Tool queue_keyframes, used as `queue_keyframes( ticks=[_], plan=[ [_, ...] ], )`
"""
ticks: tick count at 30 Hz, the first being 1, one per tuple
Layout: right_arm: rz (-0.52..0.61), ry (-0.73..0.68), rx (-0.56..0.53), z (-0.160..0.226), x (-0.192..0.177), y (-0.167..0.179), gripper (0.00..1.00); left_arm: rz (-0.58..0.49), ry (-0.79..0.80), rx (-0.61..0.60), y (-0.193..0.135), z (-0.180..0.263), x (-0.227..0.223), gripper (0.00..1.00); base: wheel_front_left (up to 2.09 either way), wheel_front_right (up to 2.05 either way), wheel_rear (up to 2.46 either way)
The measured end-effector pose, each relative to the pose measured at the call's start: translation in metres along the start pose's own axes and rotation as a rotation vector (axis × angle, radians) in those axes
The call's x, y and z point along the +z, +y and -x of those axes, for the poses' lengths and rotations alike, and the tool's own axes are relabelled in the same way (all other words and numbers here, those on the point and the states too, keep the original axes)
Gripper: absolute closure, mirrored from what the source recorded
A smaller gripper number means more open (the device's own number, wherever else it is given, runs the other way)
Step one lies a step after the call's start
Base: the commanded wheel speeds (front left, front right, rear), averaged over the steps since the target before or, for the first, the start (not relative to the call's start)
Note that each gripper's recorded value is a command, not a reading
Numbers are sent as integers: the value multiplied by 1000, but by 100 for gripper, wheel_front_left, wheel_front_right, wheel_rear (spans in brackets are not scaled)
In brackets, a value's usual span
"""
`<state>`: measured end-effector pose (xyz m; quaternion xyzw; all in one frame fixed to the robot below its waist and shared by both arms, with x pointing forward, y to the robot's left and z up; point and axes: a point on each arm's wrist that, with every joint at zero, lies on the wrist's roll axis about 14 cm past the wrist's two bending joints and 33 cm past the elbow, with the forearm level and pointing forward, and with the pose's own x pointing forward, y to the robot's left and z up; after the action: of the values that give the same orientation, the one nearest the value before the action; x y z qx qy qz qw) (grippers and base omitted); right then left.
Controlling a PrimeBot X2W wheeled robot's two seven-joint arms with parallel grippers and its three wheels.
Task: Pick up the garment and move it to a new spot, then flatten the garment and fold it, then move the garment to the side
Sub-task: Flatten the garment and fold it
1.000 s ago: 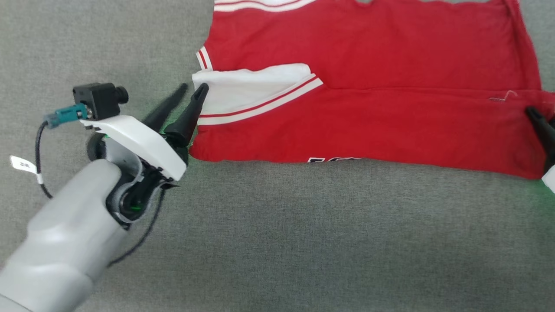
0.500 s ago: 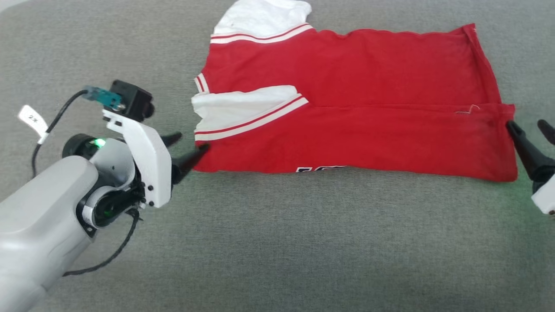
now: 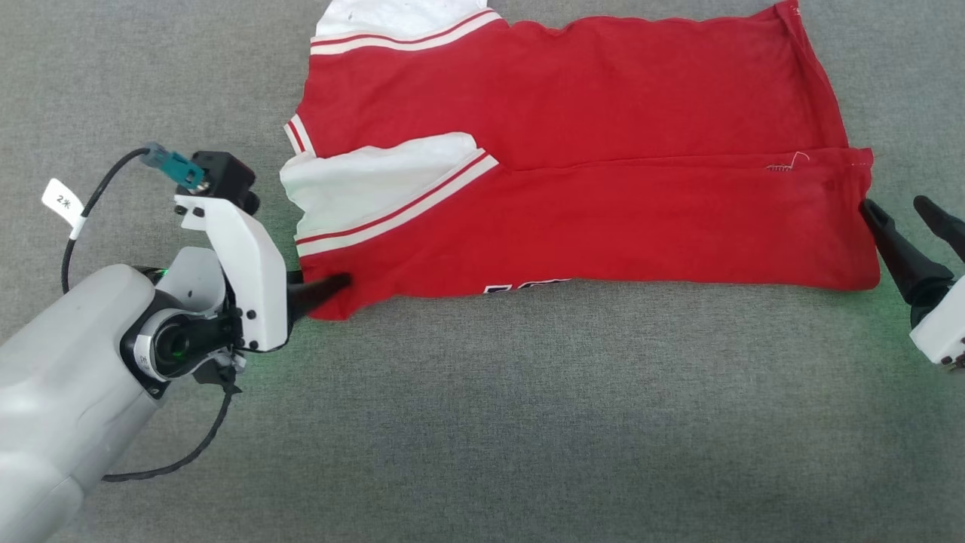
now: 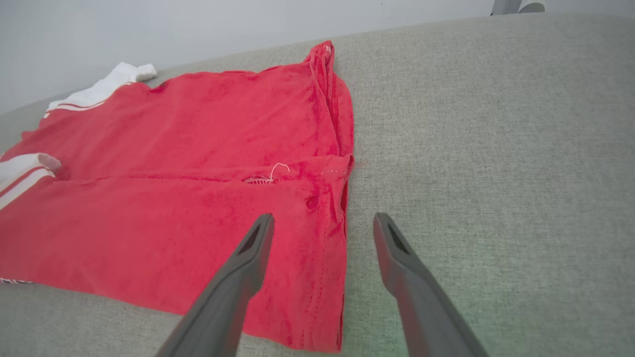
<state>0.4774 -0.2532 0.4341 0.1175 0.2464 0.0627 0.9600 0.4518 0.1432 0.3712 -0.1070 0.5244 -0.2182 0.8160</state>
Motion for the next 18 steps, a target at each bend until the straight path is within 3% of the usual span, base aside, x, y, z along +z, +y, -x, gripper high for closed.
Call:
queue_keyframes(
  ticks=[4, 11, 15, 16, 17, 18],
  plan=[
    [54, 61, 3, 2, -6, -1, 0, 3, -10, -17, -3, -1, 1, 100, 0, 0, 0],
    [204, 393, 30, 1, -40, 1, 0, -20, -55, -49, -14, -3, 3, 100, 0, 0, 0],
    [250, 499, 29, -6, -48, 1, 0, -14, -73, -67, -19, -5, 3, 100, 0, 0, 0],
    [260, 533, 29, -7, -52, 2, 15, -15, -79, -69, -20, -4, 2, 100, 0, 0, 0],
    [267, 564, 32, -6, -55, 2, 57, -13, -84, -72, -21, -4, 2, 100, 0, 0, 0],
    [274, 582, 36, -6, -57, 4, 79, -8, -94, -74, -22, -4, 3, 100, 0, 0, 0]
  ],
)
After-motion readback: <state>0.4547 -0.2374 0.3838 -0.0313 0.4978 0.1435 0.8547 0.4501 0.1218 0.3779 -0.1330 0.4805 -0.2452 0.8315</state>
